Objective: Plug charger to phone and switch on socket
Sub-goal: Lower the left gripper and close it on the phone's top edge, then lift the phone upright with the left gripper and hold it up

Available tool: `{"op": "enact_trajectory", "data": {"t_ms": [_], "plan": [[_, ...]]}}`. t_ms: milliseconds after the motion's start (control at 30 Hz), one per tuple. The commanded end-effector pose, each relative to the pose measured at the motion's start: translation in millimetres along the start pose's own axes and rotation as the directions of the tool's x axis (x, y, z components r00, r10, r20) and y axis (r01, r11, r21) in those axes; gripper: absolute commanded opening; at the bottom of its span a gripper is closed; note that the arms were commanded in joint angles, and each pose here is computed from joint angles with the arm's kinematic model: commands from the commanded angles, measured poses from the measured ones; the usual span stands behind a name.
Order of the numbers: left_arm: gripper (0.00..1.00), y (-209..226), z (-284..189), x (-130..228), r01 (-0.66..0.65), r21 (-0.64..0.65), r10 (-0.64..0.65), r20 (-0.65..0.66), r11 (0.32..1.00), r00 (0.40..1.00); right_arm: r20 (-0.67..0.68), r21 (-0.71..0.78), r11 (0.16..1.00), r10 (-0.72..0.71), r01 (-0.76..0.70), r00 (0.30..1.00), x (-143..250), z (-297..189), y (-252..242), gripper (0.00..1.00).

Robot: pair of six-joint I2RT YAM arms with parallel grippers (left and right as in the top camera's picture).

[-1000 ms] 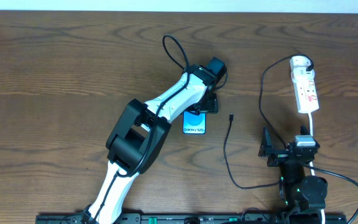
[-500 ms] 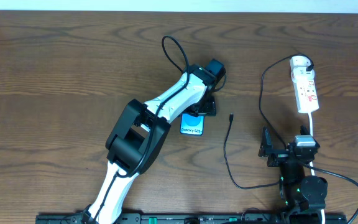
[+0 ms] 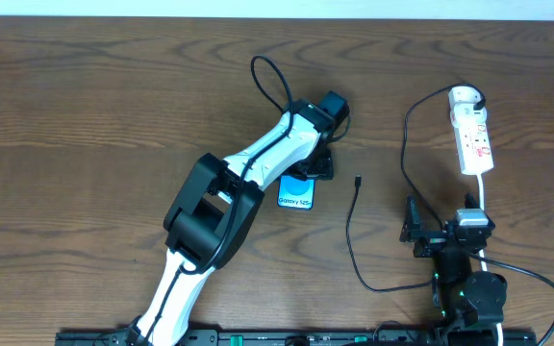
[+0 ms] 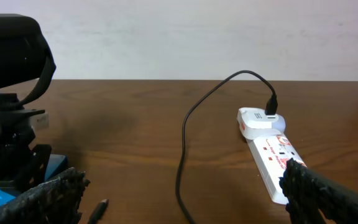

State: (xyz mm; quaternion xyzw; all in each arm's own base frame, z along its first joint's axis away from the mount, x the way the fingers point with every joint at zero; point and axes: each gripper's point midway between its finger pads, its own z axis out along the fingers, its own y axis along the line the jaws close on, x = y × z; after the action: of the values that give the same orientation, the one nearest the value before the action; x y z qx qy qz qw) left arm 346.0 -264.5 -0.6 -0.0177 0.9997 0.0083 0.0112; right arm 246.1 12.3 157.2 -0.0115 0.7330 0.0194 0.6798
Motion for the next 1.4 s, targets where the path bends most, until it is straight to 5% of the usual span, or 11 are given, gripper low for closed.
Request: {"op": "enact_trajectory", "data": {"t_ms": [0, 500, 800, 1033, 1367], "plan": [[0.85, 17.8, 25.0, 10.1, -0.004, -0.083, 0.001, -0.041, 0.997, 0.999, -0.001, 0.008, 1.0, -0.009, 0.009, 1.0, 0.8, -0.1, -1.6, 0.99], [0.96, 12.6, 25.7, 2.7, -0.049, -0.06, 0.049, -0.014, 0.997, 0.999, -0.001, 0.008, 1.0, -0.009, 0.009, 1.0, 0.8, -0.1, -1.6, 0.99], [0.78, 12.9, 25.7, 2.7, -0.049, -0.061, 0.048, -0.014, 0.997, 0.999, -0.001, 0.008, 1.0, -0.009, 0.009, 1.0, 0.8, -0.1, -1.6, 0.99], [0.78, 11.1, 14.0, -0.8, -0.046, -0.045, 0.046, 0.007, 0.998, 0.999, -0.001, 0.008, 1.0, -0.009, 0.009, 1.0, 0.8, -0.1, -1.6, 0.99], [0.78, 3.2, -61.1, -10.3, -0.041, 0.06, 0.034, 0.119, 0.997, 0.992, -0.001, 0.008, 1.0, -0.009, 0.009, 1.0, 0.8, -0.1, -1.6, 0.99]]}}
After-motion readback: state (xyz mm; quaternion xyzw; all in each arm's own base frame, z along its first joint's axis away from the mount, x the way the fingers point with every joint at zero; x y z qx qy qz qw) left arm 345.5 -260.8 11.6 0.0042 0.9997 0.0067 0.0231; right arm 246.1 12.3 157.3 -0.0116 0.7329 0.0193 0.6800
